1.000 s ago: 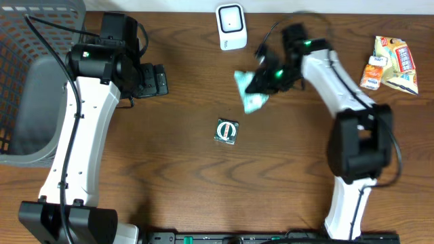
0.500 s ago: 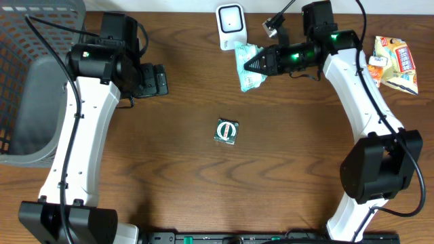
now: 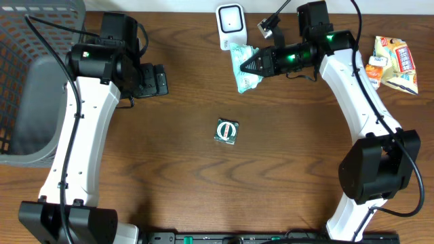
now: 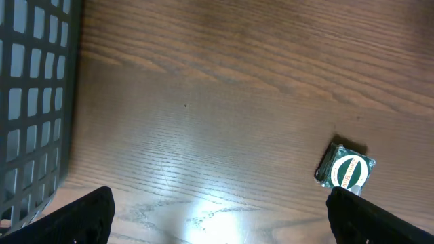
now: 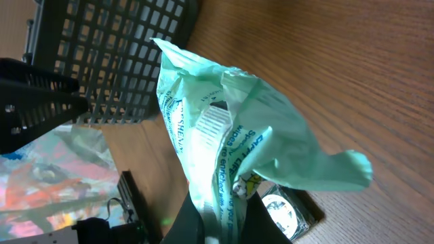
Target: Scan the item barcode
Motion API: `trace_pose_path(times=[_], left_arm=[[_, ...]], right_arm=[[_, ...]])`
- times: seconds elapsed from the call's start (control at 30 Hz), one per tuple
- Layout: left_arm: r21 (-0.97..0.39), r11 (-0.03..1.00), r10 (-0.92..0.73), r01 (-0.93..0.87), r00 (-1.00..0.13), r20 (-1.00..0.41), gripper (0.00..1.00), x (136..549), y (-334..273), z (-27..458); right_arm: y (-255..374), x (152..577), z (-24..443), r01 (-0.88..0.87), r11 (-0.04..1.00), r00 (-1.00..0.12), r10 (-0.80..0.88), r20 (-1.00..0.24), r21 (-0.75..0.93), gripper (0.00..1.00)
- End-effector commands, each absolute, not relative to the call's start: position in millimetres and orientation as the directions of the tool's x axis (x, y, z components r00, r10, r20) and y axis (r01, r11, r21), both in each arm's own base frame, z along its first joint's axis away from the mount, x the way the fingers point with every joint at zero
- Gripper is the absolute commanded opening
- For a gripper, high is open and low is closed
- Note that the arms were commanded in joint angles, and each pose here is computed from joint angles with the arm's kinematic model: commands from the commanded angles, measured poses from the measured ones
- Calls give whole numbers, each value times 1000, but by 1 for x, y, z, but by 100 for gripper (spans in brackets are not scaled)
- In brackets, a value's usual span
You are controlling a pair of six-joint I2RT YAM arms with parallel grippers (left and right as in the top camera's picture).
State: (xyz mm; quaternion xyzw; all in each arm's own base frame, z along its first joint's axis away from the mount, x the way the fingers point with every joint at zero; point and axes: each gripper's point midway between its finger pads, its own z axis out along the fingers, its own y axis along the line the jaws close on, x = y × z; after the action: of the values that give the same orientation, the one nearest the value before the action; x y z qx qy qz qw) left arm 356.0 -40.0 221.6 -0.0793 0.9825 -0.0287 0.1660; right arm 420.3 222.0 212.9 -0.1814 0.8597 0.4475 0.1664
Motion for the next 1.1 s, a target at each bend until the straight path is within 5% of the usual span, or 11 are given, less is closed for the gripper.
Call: trace_pose_path(times=[0.0,0.07,0.13,0.27,0.33,0.77,0.87,1.07], left_arm=[[-74,987,-161,-145,-935,-314,98,356,-38,219],[-74,987,-161,-145,-936,-314,98,356,-39,219],[-74,987,-161,-145,-936,-314,98,356,-39,219],[-74,987,-161,-145,-936,-314,98,356,-39,219],[-74,987,-161,-145,-935,-314,98,356,-38,219],[-74,987,-161,-145,-936,-314,98,356,-39,219],[-74,987,-161,-145,-936,-314,98,356,-39,219],[-74,987,-161,-145,-936,-314,98,356,-39,219]], right_arm=[[220,425,200,-471,611,-867,-190,-460,636,1],[203,437,176,-430,757,-870,-202,-449,491,1],[155,453,145,-251,955,-895,-165,-414,161,1],[91,455,134,-35,949,-890,-172,-422,-313,1],[79,450,129,14,907,-888,-182,-422,-420,1],[83,414,56,-93,813,-881,-336,-332,-575,18],[102,401,43,-170,853,-891,-346,-293,-493,43],[119,387,32,-236,881,-901,-357,-247,-411,44]])
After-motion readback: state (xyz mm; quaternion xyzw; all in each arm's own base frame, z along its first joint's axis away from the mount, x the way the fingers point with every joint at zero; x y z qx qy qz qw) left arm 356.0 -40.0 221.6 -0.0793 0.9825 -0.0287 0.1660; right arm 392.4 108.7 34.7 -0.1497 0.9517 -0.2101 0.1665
